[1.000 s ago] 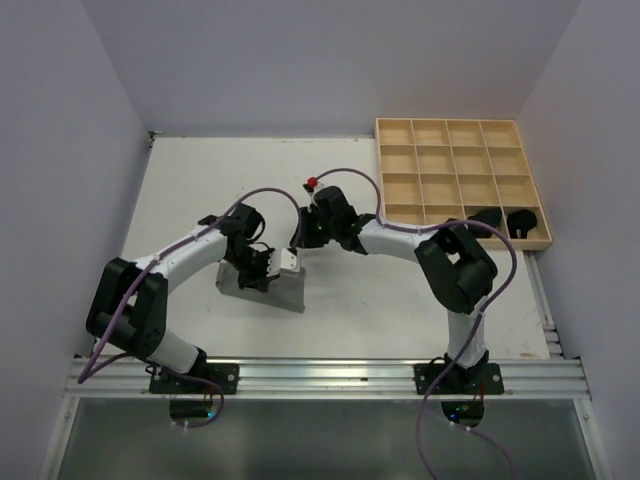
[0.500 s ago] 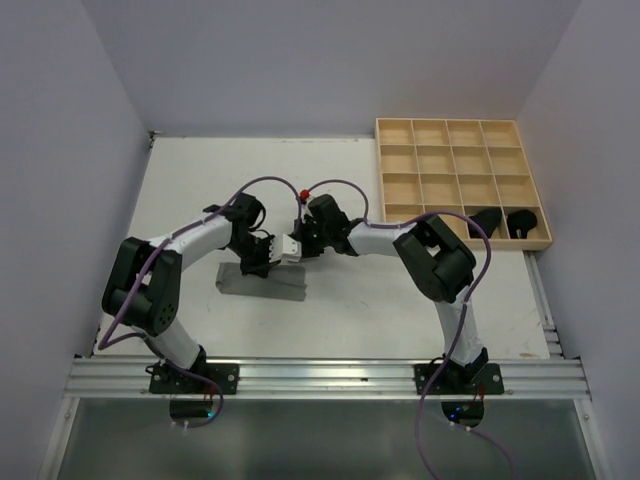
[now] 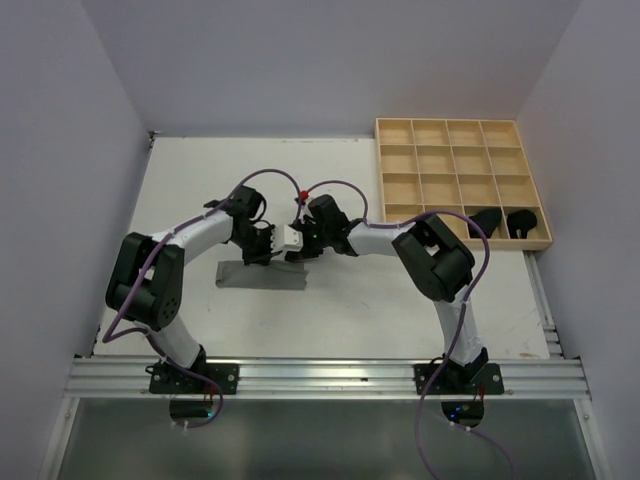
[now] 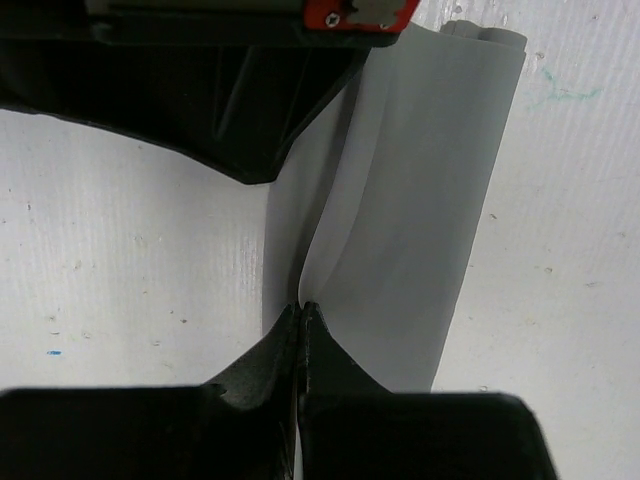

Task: Roll the underwear
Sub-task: Fold the underwear

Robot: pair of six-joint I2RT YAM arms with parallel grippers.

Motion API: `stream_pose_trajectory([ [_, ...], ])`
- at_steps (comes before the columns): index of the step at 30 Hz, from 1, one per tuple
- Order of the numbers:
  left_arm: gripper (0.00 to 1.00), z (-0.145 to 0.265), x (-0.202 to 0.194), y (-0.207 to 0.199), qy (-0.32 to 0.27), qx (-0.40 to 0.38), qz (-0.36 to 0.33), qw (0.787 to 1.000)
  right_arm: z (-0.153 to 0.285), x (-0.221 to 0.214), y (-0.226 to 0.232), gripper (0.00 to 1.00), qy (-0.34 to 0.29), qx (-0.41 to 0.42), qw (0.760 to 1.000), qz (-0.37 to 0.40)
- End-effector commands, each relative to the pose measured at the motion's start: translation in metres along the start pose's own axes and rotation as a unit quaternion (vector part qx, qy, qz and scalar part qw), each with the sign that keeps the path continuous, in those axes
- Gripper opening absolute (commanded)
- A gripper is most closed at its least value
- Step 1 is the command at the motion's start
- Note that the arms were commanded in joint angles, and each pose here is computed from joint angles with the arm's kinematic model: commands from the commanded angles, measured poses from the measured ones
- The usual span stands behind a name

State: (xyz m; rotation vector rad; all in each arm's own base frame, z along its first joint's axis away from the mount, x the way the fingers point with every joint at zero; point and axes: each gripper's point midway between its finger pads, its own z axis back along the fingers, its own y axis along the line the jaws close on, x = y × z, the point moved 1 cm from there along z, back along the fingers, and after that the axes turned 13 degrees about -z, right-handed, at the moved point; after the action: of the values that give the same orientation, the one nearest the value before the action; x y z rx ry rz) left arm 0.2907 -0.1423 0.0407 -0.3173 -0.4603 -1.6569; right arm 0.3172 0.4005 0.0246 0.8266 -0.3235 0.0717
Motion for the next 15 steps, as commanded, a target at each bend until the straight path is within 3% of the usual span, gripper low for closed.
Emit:
stream_pose_trajectory([
  [1,0.00,0.007,0.003,0.020,-0.008,0.031,-0.002,0.999,-0.006,-0.009,-0.015,0.02,0.016,-0.017,1.000,0.003],
  [15,0.01,0.008,-0.013,0.029,0.002,0.049,0.013,0.999,-0.007,-0.011,-0.021,0.02,0.019,-0.030,0.999,0.001],
])
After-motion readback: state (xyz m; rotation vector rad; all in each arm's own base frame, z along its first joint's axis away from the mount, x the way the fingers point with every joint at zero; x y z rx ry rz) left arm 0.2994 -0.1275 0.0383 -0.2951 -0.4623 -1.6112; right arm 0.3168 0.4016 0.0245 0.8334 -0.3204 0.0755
